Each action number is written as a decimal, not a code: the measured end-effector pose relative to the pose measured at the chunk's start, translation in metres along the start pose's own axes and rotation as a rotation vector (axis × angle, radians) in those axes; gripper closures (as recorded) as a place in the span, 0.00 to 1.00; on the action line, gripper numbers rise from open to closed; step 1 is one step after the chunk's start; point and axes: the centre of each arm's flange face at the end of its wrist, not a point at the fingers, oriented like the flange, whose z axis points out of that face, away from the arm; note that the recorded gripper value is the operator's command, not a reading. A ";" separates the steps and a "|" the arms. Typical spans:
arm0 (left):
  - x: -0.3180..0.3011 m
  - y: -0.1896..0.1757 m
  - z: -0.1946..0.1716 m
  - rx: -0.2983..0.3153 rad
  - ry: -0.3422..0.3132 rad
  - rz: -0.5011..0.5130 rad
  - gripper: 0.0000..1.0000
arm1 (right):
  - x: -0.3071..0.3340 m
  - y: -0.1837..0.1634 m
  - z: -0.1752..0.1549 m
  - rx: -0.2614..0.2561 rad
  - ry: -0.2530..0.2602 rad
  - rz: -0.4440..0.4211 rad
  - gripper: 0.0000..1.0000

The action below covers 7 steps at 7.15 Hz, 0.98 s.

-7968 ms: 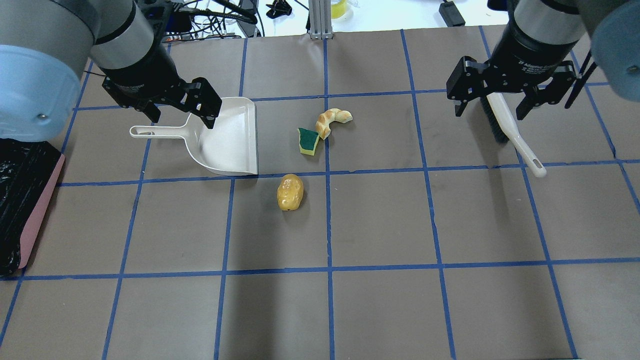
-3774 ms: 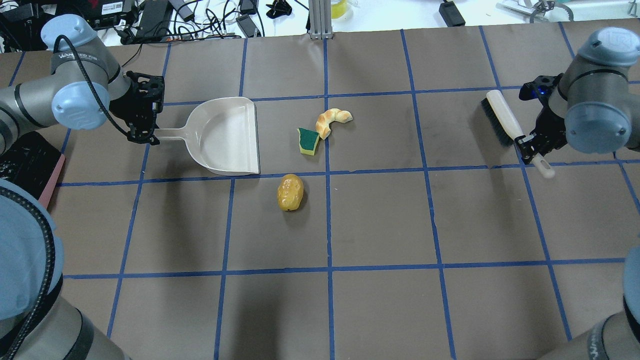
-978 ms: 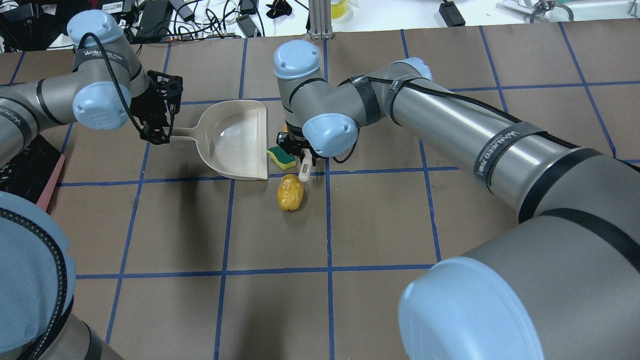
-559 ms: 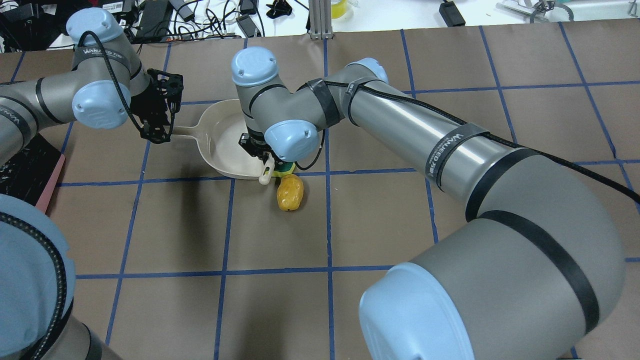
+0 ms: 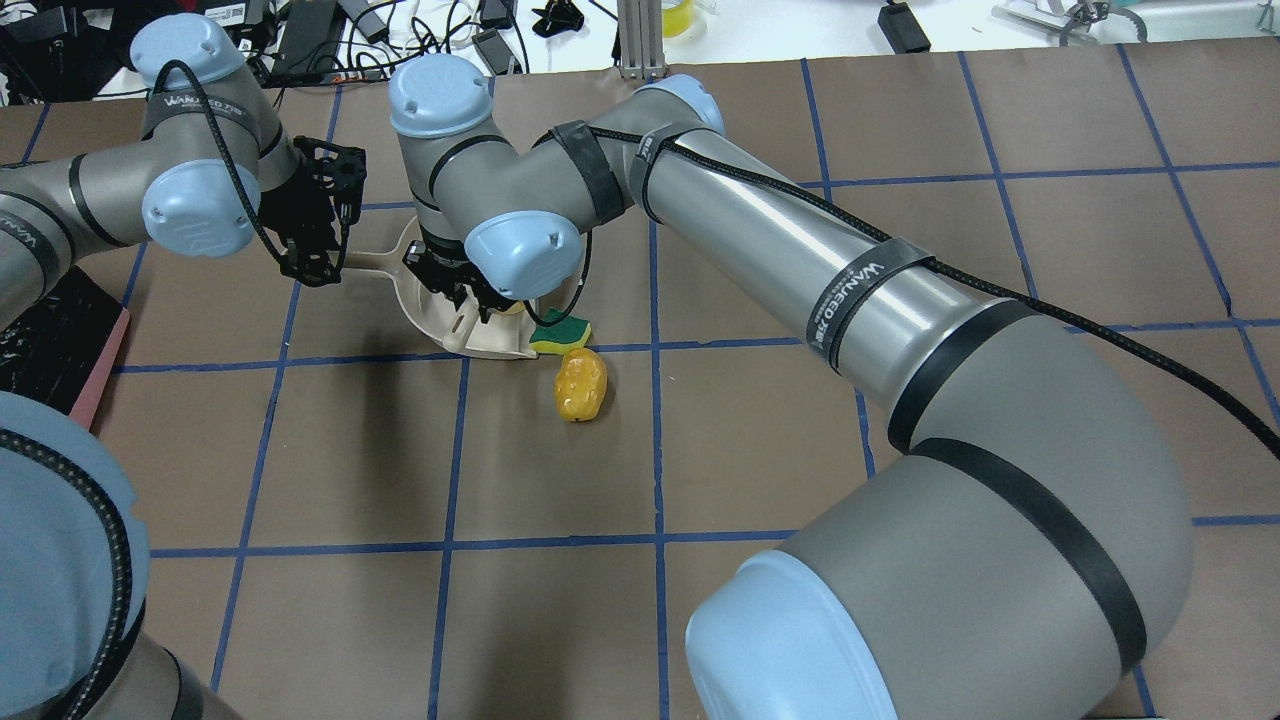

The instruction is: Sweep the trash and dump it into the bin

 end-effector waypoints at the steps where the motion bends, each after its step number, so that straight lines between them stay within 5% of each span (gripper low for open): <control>1: 0.000 0.000 0.000 0.000 0.000 0.001 0.96 | 0.003 0.007 -0.021 -0.021 0.031 0.002 1.00; 4: 0.000 0.000 -0.001 0.001 -0.001 0.003 0.96 | 0.038 0.027 -0.026 -0.055 0.202 0.026 1.00; 7: 0.002 0.000 0.000 -0.003 0.005 0.012 0.96 | 0.088 0.069 -0.027 -0.077 0.263 0.113 1.00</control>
